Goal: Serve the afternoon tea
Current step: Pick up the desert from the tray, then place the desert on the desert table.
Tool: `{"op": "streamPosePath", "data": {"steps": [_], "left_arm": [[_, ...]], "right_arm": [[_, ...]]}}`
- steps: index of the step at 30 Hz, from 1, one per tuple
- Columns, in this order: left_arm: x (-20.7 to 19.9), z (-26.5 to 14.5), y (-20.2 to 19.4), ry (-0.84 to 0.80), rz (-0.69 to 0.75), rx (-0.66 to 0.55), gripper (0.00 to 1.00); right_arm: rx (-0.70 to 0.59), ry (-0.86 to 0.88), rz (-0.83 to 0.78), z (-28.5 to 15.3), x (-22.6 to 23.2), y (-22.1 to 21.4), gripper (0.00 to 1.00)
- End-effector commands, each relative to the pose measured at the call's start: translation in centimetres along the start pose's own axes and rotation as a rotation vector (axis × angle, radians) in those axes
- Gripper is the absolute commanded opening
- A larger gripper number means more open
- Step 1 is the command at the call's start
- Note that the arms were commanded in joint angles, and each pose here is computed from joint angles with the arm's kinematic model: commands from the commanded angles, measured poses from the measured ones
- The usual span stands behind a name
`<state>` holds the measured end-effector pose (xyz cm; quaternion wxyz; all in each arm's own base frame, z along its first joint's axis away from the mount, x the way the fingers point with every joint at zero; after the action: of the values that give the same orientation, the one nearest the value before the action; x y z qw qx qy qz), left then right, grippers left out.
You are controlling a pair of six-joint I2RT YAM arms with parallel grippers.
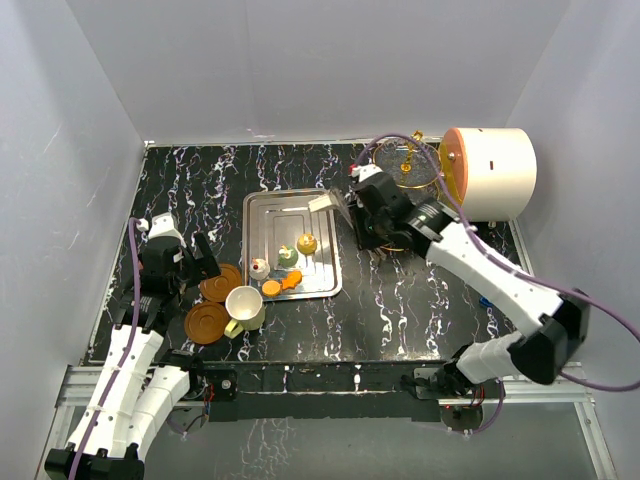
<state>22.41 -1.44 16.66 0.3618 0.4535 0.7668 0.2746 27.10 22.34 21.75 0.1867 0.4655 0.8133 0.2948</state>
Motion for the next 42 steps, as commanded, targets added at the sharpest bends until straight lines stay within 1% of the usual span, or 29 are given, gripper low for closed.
{"op": "streamPosePath", "data": {"steps": [1,6,12,19,23,25,29,32,38,42], "left_arm": [[-0.4,-0.4,0.7,-0.013,0.003,-0.017,0.99],[-0.4,-0.5,0.7,-0.016,0.003,-0.017,0.99],[-0.5,-0.5,0.7,-0.026,0.003,-0.018,0.99],[-0.6,-0.6,0.8,-0.032,0.003,-0.022,0.99],[-0.6,-0.6,0.7,-0.033,0.004,-0.020,0.99],[-0.7,-0.6,0.7,-0.037,0.003,-0.020,0.99],[-0.7,-0.6,0.7,-0.037,0.004,-0.019,0.99],[-0.7,-0.6,0.7,-0.035,0.003,-0.018,0.99],[-0.7,-0.6,0.7,-0.038,0.004,-0.018,0.99],[-0.7,-0.6,0.7,-0.037,0.003,-0.019,0.99]], "right_arm": [[-0.174,-0.088,0.102,-4.7,-2.1,1.8,0.18],[-0.232,-0.172,0.166,-7.9,-4.3,0.6,0.19],[-0.223,-0.210,0.210,-9.2,-5.3,-1.9,0.19],[-0.199,-0.239,0.234,-9.5,-5.9,-3.6,0.19],[-0.207,-0.282,0.258,-9.9,-6.7,-4.3,0.20],[-0.214,-0.321,0.269,-10.1,-7.4,-4.7,0.20],[-0.172,-0.402,0.271,-9.9,-8.6,-6.0,0.20],[-0.173,-0.397,0.275,-9.9,-8.5,-6.0,0.20],[-0.208,-0.495,0.321,-10.8,-10.1,-6.2,0.20],[-0.196,-0.551,0.331,-10.7,-10.8,-6.5,0.21]]}}
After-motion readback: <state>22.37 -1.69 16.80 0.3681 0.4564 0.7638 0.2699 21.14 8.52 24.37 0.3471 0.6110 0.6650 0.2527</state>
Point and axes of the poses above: each gripper's point midway between its finger pads, its own z axis out along the fingers, its own x axis along the line the jaws close on, y = z × x, the point moved 1 cm from there along -z, back along the fingers, and after that the axes turned 10 degrees about -z, right-handed, at the moved point
